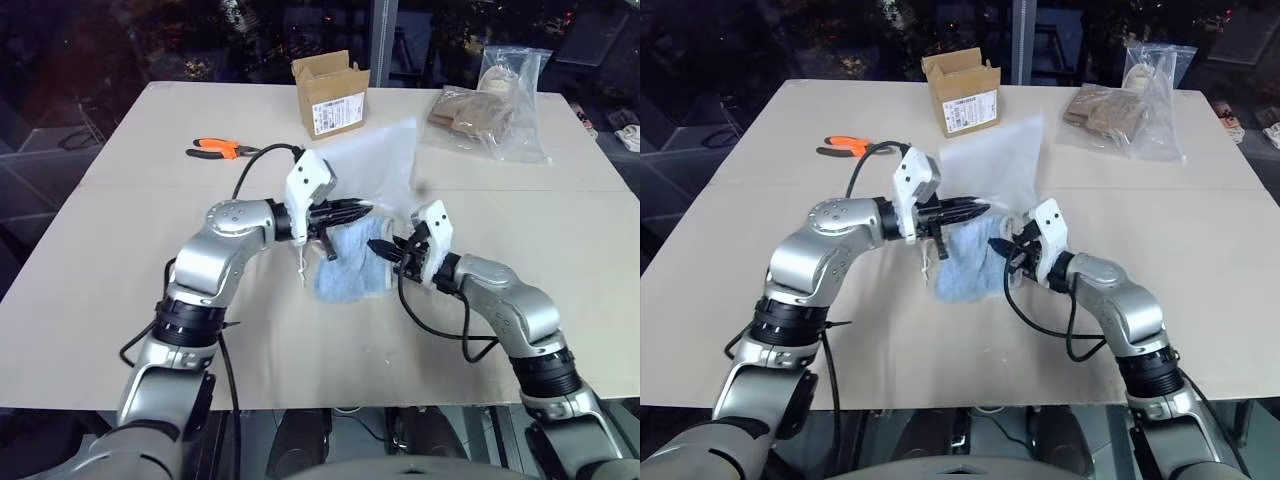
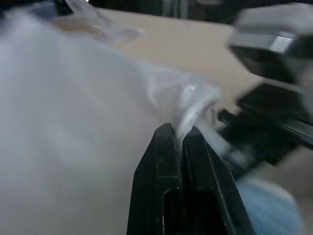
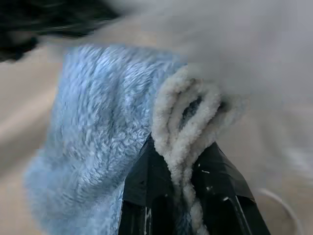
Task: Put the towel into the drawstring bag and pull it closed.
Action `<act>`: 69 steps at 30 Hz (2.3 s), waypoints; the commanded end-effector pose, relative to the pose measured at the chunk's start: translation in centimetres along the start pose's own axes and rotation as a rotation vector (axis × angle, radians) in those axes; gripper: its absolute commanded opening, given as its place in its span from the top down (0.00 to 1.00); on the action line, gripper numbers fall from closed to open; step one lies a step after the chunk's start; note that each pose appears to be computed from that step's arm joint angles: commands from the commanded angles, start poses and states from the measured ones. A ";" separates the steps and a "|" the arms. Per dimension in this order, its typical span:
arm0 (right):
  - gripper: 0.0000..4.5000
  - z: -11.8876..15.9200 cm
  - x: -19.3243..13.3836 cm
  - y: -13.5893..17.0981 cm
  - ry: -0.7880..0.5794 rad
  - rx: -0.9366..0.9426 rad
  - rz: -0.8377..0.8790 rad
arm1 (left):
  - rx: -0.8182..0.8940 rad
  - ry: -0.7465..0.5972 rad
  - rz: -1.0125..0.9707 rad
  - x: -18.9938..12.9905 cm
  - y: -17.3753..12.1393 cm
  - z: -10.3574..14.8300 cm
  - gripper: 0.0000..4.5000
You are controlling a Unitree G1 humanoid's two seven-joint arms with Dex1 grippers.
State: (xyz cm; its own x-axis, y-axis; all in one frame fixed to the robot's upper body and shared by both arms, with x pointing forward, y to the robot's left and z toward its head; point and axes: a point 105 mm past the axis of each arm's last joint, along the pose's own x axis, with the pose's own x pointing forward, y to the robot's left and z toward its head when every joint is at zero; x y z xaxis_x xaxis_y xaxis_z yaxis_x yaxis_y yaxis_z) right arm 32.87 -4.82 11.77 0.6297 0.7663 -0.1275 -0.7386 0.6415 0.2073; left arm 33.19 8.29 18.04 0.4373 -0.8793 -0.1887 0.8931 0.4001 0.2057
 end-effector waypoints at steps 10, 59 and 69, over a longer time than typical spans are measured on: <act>0.98 2.9 0.3 -1.5 -0.314 0.492 -0.048 | -0.013 0.006 0.014 -1.3 -0.1 -1.8 1.00; 0.99 3.8 3.2 3.9 -0.359 0.145 0.267 | -0.230 -0.015 -0.155 -1.9 -1.3 1.2 1.00; 0.99 8.0 0.8 4.5 -0.459 0.032 0.375 | -0.465 0.009 -0.446 -4.5 -2.5 5.1 1.00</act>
State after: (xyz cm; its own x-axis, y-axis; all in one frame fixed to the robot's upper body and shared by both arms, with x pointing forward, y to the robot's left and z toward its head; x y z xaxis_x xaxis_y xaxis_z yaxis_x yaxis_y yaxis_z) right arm 32.37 -1.26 17.09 0.4150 0.8605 0.2955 -0.9034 0.3514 0.2457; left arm 29.99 10.37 23.23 0.1221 -0.9757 -0.1819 0.9512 0.1673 -0.2593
